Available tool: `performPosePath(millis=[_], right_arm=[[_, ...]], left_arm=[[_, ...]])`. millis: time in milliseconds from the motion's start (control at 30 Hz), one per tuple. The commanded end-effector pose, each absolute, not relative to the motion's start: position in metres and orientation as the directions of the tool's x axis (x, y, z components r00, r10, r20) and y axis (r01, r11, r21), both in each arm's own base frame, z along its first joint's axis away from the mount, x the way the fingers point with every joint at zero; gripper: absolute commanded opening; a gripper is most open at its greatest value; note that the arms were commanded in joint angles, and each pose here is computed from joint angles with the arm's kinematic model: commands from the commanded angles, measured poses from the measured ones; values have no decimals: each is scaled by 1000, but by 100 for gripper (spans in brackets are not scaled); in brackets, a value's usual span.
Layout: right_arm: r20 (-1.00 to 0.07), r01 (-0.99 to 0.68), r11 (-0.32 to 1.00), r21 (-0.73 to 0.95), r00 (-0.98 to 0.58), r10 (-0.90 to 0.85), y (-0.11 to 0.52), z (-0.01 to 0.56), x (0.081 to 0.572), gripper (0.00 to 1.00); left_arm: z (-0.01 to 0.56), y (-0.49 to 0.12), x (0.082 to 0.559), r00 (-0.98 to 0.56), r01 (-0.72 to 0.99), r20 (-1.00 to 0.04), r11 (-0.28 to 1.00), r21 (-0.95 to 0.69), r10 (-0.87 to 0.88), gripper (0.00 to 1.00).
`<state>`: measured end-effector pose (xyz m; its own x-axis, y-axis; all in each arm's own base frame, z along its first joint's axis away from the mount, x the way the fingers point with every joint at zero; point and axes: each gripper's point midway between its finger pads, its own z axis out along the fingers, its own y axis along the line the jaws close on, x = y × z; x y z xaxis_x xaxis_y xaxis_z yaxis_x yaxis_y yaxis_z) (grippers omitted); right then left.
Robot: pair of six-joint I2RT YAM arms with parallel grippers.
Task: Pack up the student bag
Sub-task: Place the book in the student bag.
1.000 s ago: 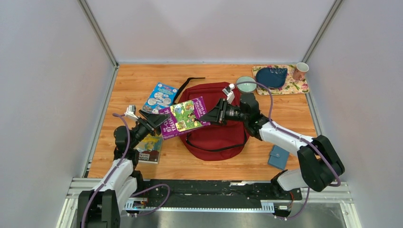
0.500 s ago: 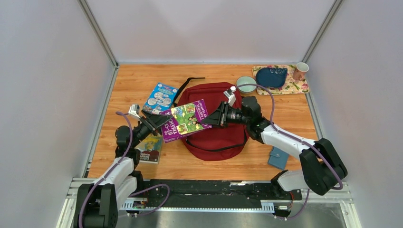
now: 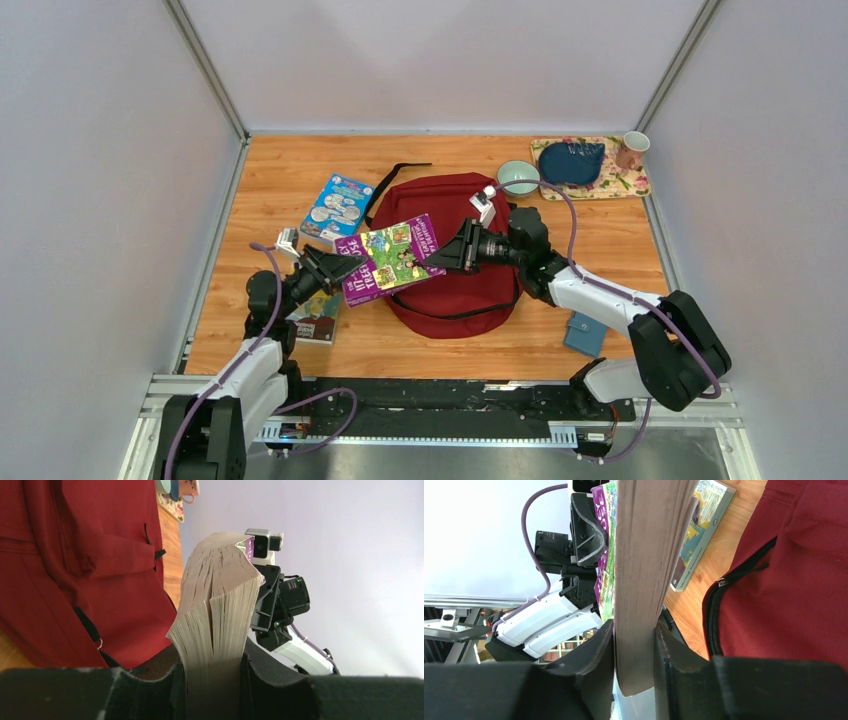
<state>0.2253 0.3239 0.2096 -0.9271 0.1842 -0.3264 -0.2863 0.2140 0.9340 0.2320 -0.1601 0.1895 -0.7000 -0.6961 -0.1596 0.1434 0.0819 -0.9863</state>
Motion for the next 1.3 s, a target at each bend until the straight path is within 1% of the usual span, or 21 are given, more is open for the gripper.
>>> performPosePath(millis=[0,33,100,133,200,233,467,567,667,767,833,867,900,967,1000,1033,1067,1100,1167,1233,1267], right_arm=[[-425,-404,167,899,-897,119,324,221,211,41],[-433,-410,176,895,-894,120,322,221,209,56],[-421,-388,223,894,-898,127,317,212,210,63],[-440,-405,232,885,-889,129,315,213,208,69],[-444,-400,257,880,-885,140,313,210,210,72],[-447,-402,260,878,-883,144,312,210,211,73],[-407,-361,261,895,-901,152,315,203,217,75],[-406,-369,226,902,-902,147,318,207,215,75],[-402,-382,154,911,-906,135,322,220,210,75],[-414,-409,64,910,-902,124,324,239,204,73],[-411,-410,35,911,-904,119,325,245,201,67],[-415,-415,23,909,-903,115,325,248,200,62],[-409,-410,21,912,-905,113,325,246,199,47],[-400,-402,6,916,-909,118,324,248,198,28],[-398,-401,-1,916,-910,117,323,249,197,14],[-377,-380,-5,925,-919,115,323,248,195,9],[-378,-381,-15,924,-920,107,322,249,192,8],[-379,-382,-18,924,-920,103,322,250,190,12],[-375,-377,-10,926,-923,90,320,247,188,15],[-382,-384,-4,923,-920,87,319,247,185,33],[-383,-383,13,924,-920,81,319,243,185,39]], left_arm=[[201,-166,229,-718,220,-237,110,-969,-655,12],[203,-167,228,-721,240,-258,117,-964,-643,9],[206,-169,227,-729,261,-278,121,-958,-625,6],[213,-172,223,-737,303,-310,117,-946,-600,6],[220,-176,219,-757,340,-338,106,-935,-559,6],[230,-179,213,-766,387,-372,85,-918,-525,6],[260,-183,197,-765,495,-431,-7,-869,-479,5],[269,-183,191,-765,519,-438,-50,-853,-472,4],[275,-186,186,-778,527,-437,-91,-845,-451,2],[272,-190,186,-787,524,-439,-95,-846,-434,1],[274,-193,186,-786,535,-452,-98,-839,-423,1],[274,-194,185,-786,537,-454,-99,-838,-419,1],[274,-195,185,-788,536,-455,-101,-838,-414,1],[274,-195,187,-789,534,-452,-100,-840,-416,2],[273,-195,188,-790,527,-445,-98,-844,-421,2],[272,-195,189,-788,527,-444,-94,-845,-426,2],[271,-195,189,-788,527,-445,-92,-845,-425,2],[270,-195,190,-788,523,-441,-87,-848,-430,2],[270,-195,190,-783,527,-446,-82,-846,-433,3],[271,-195,192,-778,531,-451,-76,-844,-437,3],[271,-195,192,-778,533,-453,-75,-843,-436,3]])
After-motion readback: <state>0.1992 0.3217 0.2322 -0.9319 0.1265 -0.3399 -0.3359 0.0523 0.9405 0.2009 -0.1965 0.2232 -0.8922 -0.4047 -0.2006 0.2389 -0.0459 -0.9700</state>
